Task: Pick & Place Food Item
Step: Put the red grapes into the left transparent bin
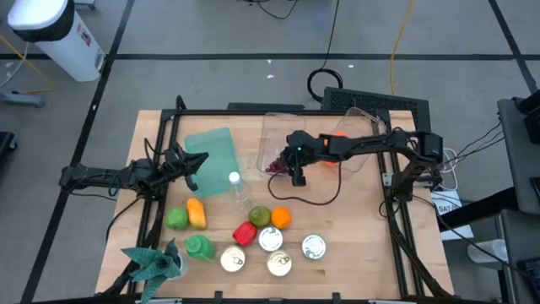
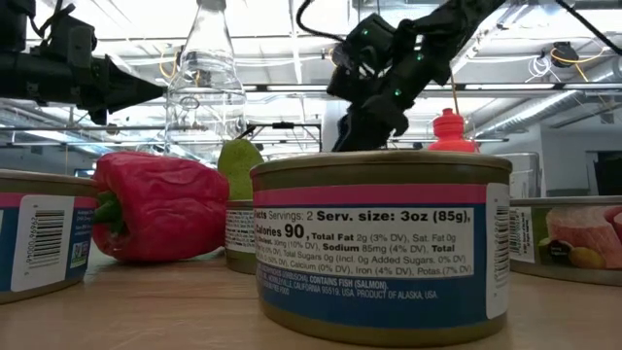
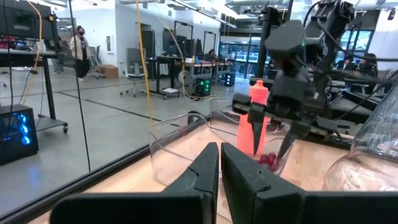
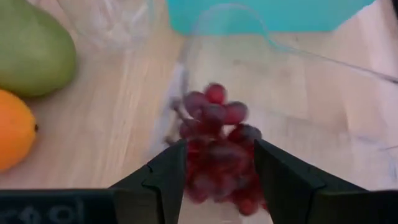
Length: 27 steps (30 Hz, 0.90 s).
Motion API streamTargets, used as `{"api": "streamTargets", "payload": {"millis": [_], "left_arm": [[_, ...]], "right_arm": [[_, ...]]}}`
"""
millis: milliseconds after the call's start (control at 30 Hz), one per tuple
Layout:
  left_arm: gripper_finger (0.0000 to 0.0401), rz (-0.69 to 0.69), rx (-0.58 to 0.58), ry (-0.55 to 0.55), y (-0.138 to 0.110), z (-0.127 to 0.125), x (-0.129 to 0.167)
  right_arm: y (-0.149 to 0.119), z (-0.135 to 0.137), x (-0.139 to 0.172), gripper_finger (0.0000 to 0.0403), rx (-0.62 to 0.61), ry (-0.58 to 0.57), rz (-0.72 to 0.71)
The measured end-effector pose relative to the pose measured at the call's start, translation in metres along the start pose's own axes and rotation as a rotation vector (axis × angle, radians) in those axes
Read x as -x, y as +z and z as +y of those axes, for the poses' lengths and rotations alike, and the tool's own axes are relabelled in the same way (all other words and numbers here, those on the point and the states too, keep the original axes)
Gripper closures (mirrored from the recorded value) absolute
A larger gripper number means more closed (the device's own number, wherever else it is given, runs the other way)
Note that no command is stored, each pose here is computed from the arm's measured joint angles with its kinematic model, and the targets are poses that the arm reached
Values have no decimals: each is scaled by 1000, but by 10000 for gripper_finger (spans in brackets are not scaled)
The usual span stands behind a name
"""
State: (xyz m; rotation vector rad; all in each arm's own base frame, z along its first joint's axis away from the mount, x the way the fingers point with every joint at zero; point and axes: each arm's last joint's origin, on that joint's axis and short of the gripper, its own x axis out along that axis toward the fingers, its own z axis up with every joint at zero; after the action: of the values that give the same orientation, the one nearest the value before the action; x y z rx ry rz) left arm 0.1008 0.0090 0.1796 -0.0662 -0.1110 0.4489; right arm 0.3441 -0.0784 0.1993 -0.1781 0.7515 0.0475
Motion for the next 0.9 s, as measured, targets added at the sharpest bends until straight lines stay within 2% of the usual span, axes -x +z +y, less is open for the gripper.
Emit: {"api": "streamTargets", "payload": {"millis": [233,400,633,733,900], "left_arm": [[375,0,-2,1,0,0,0],[375,1,-3,0,0,0,0],[375,0,1,0,0,0,0],[375,0,1,0,0,0,0],[375,0,-4,0,0,0,0]], "right_arm": [[-4,-13,-7,230,-45,-146,13],[-5,-19,-5,243,-74,-187,13],[-3,-33,-1,279,-209,-477,8],[2,-36,3,293,-224,-561,-32],[6,-35,7,308,-209,-526,-67]]}}
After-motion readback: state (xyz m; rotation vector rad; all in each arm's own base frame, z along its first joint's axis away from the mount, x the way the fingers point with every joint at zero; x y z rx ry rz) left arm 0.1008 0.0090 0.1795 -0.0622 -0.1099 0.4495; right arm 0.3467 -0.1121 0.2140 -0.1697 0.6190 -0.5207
